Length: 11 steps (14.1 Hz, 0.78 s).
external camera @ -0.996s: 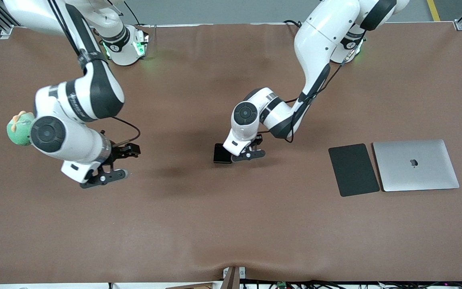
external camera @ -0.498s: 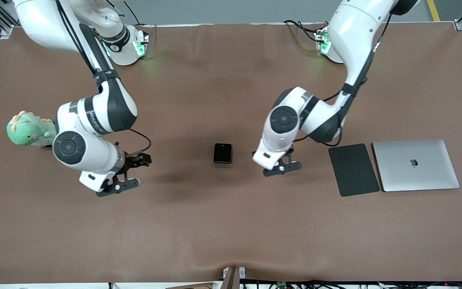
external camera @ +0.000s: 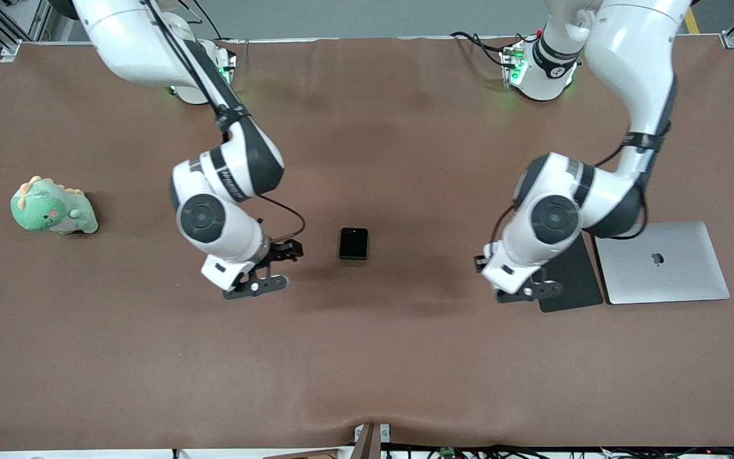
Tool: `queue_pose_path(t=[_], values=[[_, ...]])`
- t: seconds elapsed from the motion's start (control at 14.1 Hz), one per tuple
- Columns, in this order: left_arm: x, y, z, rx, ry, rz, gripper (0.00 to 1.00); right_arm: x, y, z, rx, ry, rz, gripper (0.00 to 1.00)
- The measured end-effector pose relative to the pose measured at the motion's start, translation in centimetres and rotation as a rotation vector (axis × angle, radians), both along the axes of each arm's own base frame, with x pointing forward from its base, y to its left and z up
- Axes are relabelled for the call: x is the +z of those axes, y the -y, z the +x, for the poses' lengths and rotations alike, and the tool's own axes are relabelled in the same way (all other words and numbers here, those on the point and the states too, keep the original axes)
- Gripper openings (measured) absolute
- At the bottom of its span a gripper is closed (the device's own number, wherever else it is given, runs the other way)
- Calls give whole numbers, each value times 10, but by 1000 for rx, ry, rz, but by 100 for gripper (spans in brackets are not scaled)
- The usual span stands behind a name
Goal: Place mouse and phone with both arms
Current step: 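Carry the mouse toward the mouse pad while the right gripper reaches the phone, then lower the mouse onto the pad while the right gripper descends on the phone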
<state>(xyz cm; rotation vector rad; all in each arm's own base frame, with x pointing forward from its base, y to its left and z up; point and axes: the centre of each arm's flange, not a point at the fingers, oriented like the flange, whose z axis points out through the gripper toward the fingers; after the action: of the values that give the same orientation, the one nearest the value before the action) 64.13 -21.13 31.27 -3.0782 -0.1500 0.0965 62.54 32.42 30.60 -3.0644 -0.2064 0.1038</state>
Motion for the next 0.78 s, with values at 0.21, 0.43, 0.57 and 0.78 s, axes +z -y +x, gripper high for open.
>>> queue_pose_path(t=[0.21, 0.43, 0.57, 0.78], values=[[-16, -75, 10, -5, -32, -3, 61, -28, -30, -11, -71, 2, -3, 100], [-44, -123, 7, 32, -18, -18, 61, -39, -65, -26, -117, 31, 13, 100], [-65, -139, -2, 48, 2, -29, 61, -45, -82, -35, -126, 45, 23, 100], [-87, -141, -15, 40, 25, -34, 61, -55, -99, -47, -114, 37, 17, 100]])
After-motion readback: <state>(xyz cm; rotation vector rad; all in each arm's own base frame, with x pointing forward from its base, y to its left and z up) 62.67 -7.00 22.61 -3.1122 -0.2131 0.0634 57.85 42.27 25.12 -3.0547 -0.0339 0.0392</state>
